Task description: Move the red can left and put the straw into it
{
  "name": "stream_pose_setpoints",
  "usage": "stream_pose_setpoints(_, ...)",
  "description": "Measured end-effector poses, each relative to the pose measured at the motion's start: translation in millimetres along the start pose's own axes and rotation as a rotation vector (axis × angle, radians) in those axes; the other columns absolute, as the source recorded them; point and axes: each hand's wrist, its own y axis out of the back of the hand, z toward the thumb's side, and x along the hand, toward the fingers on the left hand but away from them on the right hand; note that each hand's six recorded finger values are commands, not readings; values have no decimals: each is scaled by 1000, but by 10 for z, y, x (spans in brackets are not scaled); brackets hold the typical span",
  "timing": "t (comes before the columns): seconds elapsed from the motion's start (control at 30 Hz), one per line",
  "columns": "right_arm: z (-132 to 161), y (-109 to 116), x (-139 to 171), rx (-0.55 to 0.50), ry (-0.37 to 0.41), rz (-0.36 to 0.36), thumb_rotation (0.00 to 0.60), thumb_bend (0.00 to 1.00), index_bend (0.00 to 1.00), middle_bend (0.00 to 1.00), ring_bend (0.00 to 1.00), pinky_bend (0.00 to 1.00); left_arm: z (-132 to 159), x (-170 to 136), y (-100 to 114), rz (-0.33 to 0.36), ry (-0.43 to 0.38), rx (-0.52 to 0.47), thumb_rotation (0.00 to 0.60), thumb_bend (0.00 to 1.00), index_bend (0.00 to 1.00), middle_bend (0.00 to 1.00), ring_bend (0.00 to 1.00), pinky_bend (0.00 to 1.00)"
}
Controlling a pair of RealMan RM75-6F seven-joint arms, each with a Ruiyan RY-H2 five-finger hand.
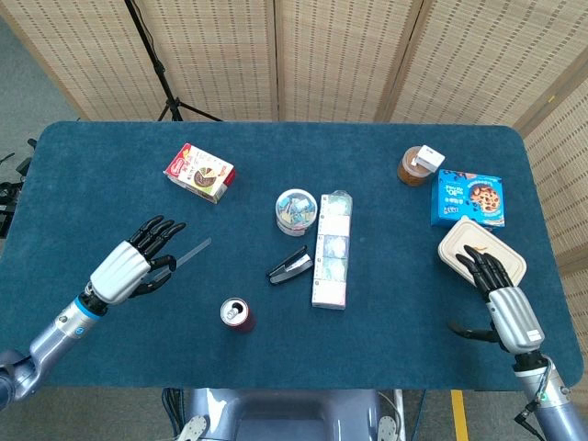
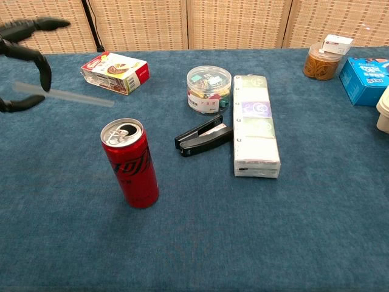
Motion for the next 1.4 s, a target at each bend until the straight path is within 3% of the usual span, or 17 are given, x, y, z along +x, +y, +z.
stream_pose_setpoints(0.13, 5, -20, -2, -1, -3, 4, 600, 0, 0, 0, 0, 0, 123, 16, 375, 46, -7, -127, 600, 377, 593, 0, 0, 0)
stream_pose_setpoints(0.27, 11, -36, -5, -1, -2, 8, 600, 0, 0, 0, 0, 0, 245, 26, 740, 46, -13, -231, 600, 378, 593, 0, 0, 0)
stream_pose_setpoints(0.43, 22, -64, -5, 0, -1, 16, 600, 0, 0, 0, 0, 0, 400, 60, 1156, -32, -16, -326, 600, 377, 593, 0, 0, 0)
stream_pose_setpoints(0.53, 28, -70, -6, 0, 1, 18, 600, 0, 0, 0, 0, 0, 466, 102, 1302, -103, -5, -352, 600, 378, 593, 0, 0, 0)
stream_pose_setpoints(0.77, 33, -74, -5, 0, 1, 19, 600, 0, 0, 0, 0, 0, 591, 252, 1377, -248, 16, -414, 600, 378, 594, 0, 0, 0)
stream_pose_setpoints(1.13, 29, -59, -3, -1, 1, 16, 600, 0, 0, 0, 0, 0, 759, 322, 1296, -349, -3, -435, 600, 378, 596, 0, 0, 0)
stream_pose_setpoints(1.4, 28, -48, -2, -3, 1, 14, 600, 0, 0, 0, 0, 0, 837, 326, 1283, -381, -19, -454, 600, 377, 597, 0, 0, 0)
